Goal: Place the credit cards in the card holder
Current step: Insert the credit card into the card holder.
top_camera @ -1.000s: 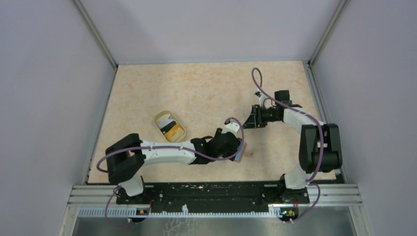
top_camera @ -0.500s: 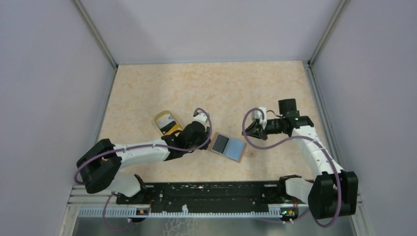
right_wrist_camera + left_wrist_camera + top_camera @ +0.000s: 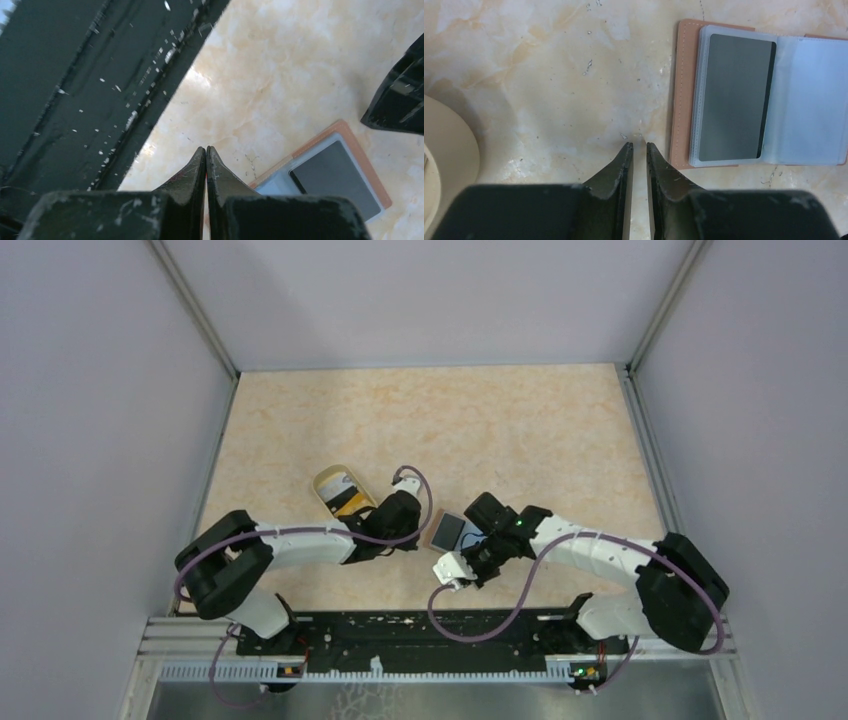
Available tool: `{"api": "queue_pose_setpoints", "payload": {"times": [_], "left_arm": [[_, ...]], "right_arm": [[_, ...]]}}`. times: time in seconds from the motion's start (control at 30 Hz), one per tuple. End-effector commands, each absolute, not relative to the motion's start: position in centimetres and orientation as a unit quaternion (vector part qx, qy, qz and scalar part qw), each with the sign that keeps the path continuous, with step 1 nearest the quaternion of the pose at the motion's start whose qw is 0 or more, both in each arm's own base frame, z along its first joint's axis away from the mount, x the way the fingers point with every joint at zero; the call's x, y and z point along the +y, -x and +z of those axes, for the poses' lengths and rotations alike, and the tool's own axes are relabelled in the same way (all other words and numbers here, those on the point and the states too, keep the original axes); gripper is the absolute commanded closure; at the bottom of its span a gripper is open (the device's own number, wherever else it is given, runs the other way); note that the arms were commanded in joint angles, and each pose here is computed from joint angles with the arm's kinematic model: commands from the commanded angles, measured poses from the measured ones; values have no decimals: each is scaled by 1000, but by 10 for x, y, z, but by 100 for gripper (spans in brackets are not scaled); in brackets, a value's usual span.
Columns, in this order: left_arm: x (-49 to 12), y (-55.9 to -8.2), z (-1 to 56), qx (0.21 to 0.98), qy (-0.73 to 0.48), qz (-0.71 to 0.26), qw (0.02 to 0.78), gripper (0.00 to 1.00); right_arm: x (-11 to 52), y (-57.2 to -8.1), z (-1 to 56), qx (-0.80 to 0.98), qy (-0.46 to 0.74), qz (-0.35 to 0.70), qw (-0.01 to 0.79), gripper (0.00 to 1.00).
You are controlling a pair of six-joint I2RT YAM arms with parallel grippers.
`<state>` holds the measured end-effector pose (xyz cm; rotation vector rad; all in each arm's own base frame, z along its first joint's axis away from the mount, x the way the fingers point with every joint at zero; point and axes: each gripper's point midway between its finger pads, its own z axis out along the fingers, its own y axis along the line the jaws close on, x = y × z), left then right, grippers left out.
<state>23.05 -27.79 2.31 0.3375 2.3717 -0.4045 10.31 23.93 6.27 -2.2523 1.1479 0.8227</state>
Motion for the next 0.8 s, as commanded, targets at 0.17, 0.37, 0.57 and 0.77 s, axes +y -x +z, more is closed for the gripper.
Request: {"api": "queue_pose_setpoints", "payload": {"times": [0.17,0.37,0.57,0.77], "left_arm": [[-288,-220,15,917,-125,-193,326,79],[-299,-213,12,914,-134,-223,311,79],[-306,-208,12,912,-137,-245,298,79],[-315,-203,16,905,-141,-275,292,79]], "right_arm": [[230,-139,31,457,844,182,214,100],[221,-149,20,480,843,151,189,100],[216,-163,17,509,833,117,180,100],[210,-192,26,555,802,68,210,100]]}}
